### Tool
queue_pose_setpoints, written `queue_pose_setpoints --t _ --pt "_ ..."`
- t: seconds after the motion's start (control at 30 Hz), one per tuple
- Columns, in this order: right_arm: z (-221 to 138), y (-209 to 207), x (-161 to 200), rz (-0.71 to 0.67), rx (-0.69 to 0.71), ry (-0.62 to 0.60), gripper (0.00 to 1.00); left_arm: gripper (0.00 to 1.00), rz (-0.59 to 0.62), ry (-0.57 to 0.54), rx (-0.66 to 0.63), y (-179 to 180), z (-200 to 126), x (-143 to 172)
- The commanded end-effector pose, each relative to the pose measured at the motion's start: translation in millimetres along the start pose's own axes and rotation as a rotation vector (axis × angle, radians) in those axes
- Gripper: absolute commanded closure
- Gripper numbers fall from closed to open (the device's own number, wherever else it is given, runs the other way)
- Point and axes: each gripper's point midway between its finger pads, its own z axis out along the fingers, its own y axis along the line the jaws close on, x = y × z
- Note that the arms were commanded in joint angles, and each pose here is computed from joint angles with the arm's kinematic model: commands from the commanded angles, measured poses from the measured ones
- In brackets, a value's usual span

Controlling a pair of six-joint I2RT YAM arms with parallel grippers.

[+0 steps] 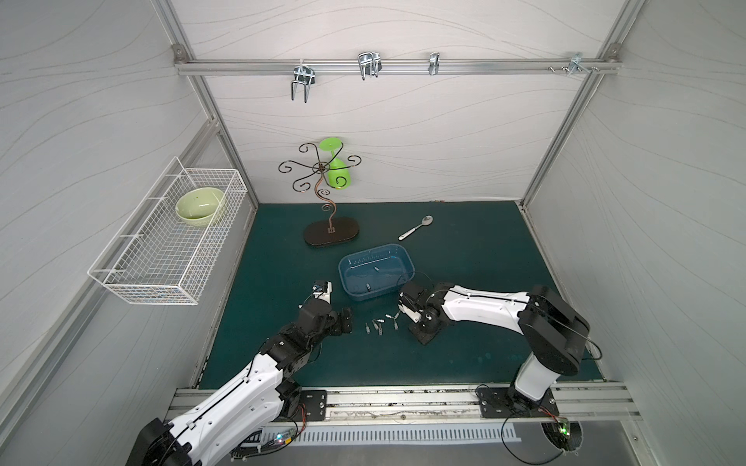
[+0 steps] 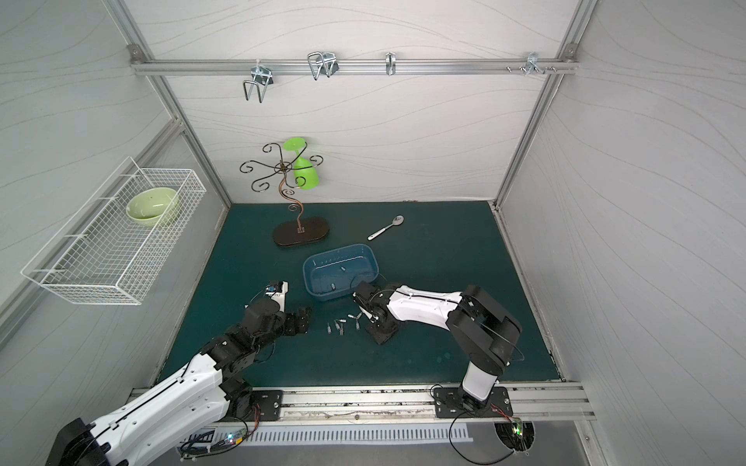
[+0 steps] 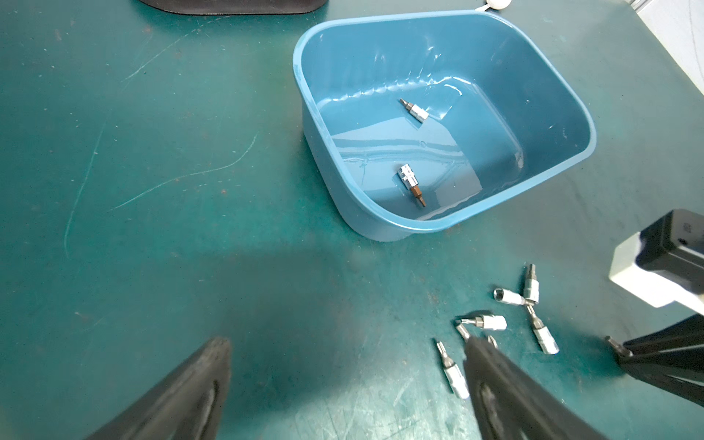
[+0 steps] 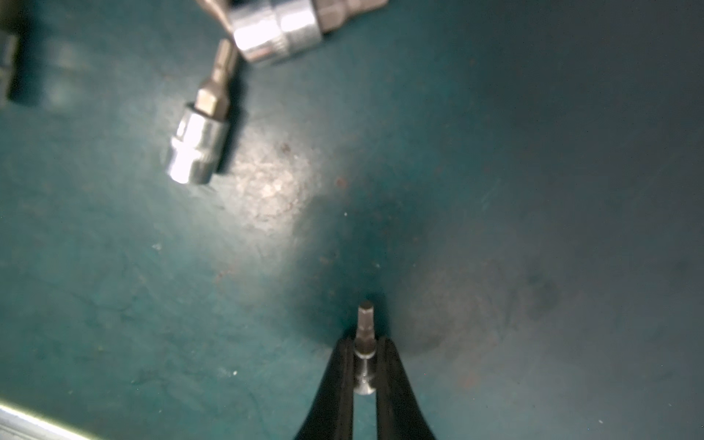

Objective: Put the bit on the desktop into the storage box
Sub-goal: Pick up the screwdriver bit from the center of the board, then place the screwdriver bit in the storage box.

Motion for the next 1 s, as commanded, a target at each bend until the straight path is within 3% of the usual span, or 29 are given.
queue_pose_setpoints --t 0.0,0.17,0.43,0.6,0.87,0.97 --pt "-35 2 -13 -0.001 -0.005 -0.075 0.94 0.01 -0.009 -0.055 0.036 -10 -3 -19" --pt "-77 -1 -49 0.022 -0.043 -0.225 0.94 0.01 -0.007 -0.055 0.035 -10 -3 -19" --pt "-124 -28 -142 0.122 -0.119 -0.529 0.94 0.01 -0.003 -0.046 0.036 -11 -2 -19" --pt "-117 -35 -196 0.147 -0.161 -0.597 0.94 0.01 0.002 -0.047 0.032 -10 -3 -19" --pt "-68 -46 -238 0.155 -0.147 -0.534 0.89 0.01 -0.036 0.043 0.04 -16 -4 -13" --pt "-71 -55 -245 0.175 -0.151 -0.548 0.79 0.03 -0.07 0.094 0.039 -17 -5 -6"
